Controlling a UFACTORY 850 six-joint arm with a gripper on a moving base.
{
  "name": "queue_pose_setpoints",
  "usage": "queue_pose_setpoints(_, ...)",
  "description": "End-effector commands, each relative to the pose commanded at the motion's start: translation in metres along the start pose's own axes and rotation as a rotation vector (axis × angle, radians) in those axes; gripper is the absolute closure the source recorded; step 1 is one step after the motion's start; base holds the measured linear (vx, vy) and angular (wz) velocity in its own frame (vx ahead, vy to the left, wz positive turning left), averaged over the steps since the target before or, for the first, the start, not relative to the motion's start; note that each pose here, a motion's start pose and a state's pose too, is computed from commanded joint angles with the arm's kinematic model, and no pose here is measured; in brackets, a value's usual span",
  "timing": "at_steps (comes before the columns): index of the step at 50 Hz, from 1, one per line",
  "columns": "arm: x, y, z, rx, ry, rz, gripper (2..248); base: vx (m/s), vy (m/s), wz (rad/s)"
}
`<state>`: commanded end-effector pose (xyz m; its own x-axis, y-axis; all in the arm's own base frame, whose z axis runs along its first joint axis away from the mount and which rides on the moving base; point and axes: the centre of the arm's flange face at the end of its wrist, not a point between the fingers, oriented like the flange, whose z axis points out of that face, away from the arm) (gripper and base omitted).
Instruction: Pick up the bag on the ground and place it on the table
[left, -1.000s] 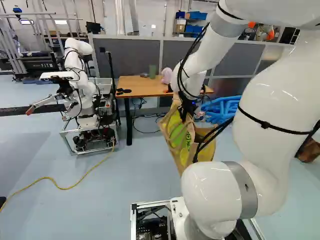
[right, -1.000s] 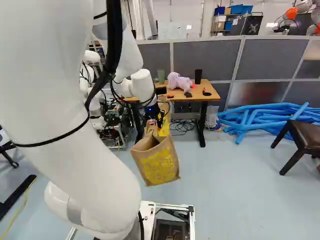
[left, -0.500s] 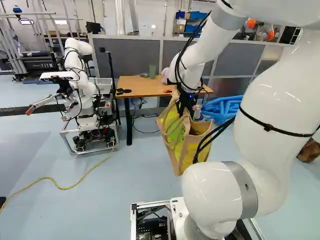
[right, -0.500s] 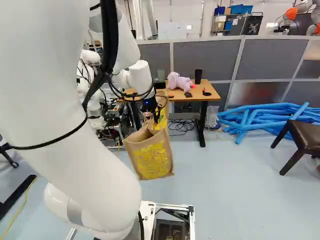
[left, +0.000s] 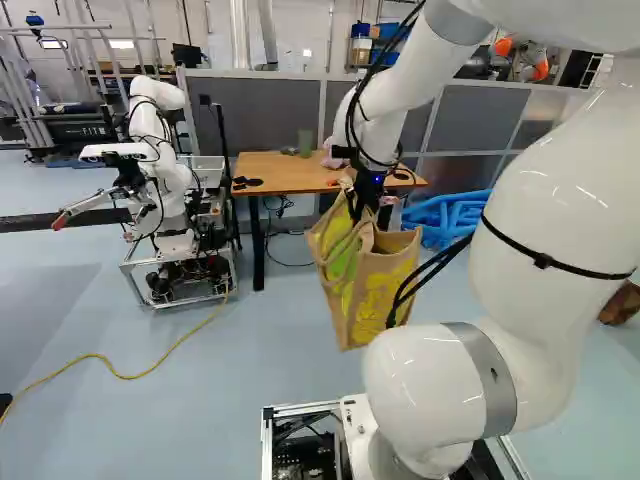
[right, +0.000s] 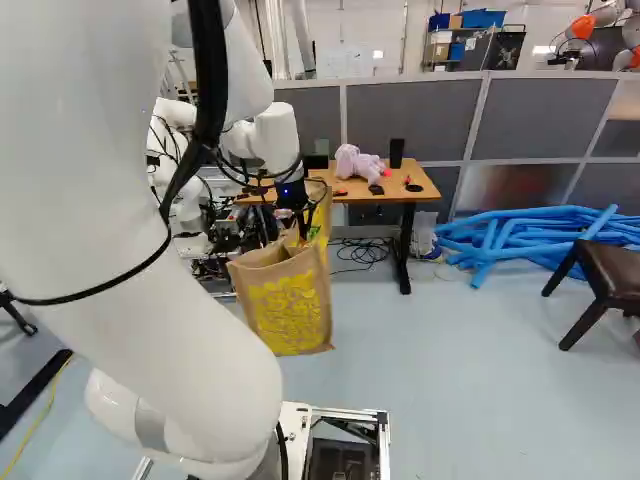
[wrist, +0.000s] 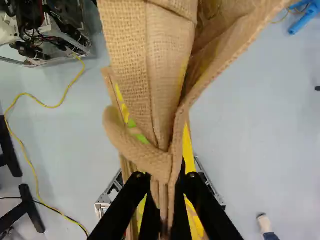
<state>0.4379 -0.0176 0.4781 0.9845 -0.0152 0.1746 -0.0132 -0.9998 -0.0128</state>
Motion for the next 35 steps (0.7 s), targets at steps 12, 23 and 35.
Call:
queue_pose_setpoints(12,0.006,-0.003,-0.016,0.02,-0.016,0.019,228,0.0,0.0,0.0)
queue_pose_setpoints(23,0.013,-0.003,-0.031,0.029,-0.018,0.028,228,0.0,0.0,0.0)
queue_pose_setpoints(35,0.02,-0.003,-0.047,0.032,-0.025,0.026,228,0.0,0.0,0.0)
